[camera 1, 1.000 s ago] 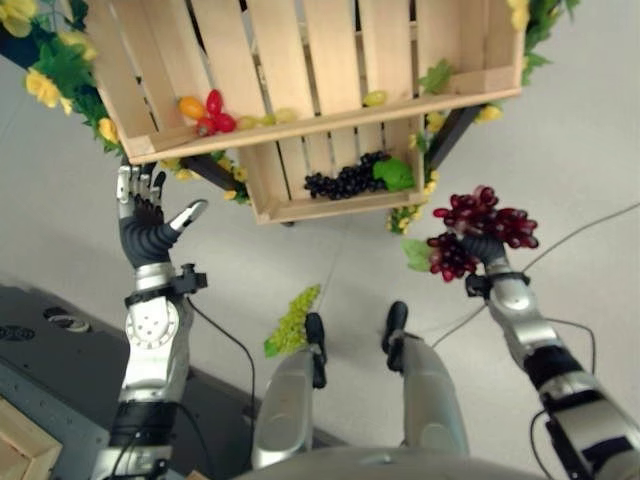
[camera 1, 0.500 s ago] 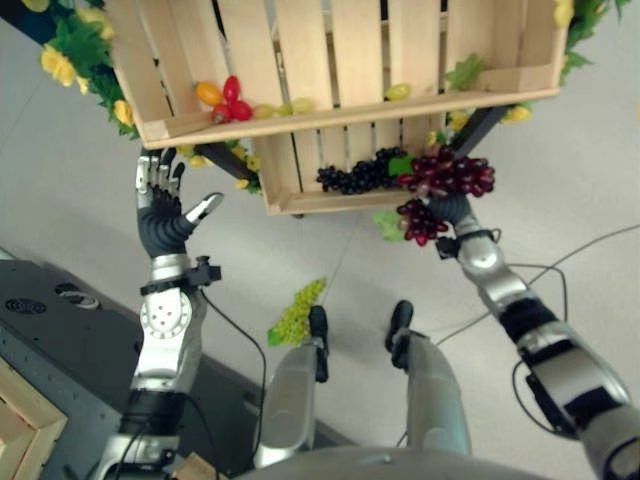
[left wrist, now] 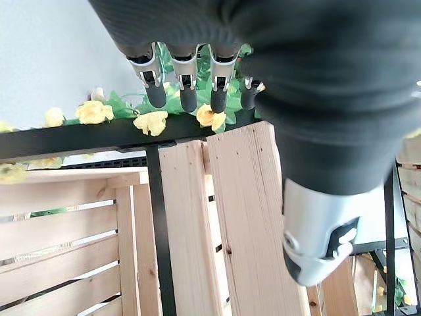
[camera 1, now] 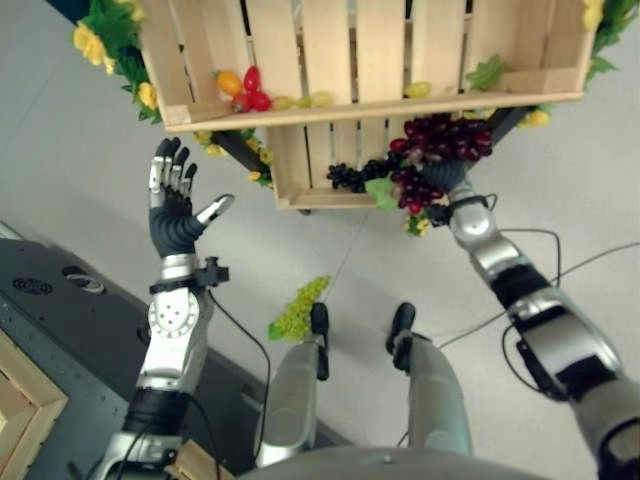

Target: Pick up the fruits from the basket on one side to the basket on the other side

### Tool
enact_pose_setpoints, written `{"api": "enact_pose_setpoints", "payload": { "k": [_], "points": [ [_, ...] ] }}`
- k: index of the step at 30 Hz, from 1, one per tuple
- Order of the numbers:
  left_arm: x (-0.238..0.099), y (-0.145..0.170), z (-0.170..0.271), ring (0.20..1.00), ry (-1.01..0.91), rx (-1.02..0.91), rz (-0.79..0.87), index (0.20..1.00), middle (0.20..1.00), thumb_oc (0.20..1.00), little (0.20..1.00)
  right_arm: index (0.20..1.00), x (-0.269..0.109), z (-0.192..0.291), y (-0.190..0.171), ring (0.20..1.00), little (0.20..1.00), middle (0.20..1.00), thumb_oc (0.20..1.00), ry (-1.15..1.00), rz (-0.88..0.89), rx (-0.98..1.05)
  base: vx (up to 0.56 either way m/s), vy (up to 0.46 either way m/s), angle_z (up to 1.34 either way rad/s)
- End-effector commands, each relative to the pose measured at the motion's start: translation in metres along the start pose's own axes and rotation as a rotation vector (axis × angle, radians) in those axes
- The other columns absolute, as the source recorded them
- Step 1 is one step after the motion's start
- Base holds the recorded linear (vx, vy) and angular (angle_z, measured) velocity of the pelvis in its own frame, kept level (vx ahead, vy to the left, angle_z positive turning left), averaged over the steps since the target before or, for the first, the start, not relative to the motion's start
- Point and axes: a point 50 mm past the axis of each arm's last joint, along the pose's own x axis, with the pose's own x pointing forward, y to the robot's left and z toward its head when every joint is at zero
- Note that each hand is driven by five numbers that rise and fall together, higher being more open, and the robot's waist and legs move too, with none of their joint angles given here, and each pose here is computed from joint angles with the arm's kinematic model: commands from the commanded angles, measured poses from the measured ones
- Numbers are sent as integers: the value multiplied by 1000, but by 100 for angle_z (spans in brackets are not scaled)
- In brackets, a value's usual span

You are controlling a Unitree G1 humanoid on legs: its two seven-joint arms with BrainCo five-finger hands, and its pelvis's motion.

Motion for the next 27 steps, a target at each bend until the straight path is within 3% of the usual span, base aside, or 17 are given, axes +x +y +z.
{"api": "enact_pose_setpoints", "payload": {
  "k": [1,18,19,20,21,27],
  "points": [
    [2,-2,15,1000,-76,-3,-59,1000,1000,1000,1000,200,22,50,-6,200,200,200,200,-168,-32,4,21,-3,6],
    [11,-13,17,1000,-85,-8,-111,1000,1000,1000,1000,219,48,86,-32,219,219,219,219,-192,-123,-55,32,-17,4],
    [11,-14,17,1000,-86,-10,-115,1000,1000,1000,1000,467,48,85,-32,467,467,467,467,-185,-125,-53,24,-26,8],
    [11,-14,17,1000,-86,-10,-115,1000,1000,1000,1000,576,48,85,-32,576,576,576,576,-185,-125,-53,26,-20,6],
    [12,-16,17,1000,-88,-14,-117,1000,1000,1000,1000,1000,50,88,-32,1000,1000,1000,1000,-187,-130,-51,17,-13,4],
    [13,-20,18,1000,-93,-15,-121,1000,1000,1000,1000,1000,51,84,-32,1000,1000,1000,1000,-144,-141,-22,10,-11,11]
  ]
}}
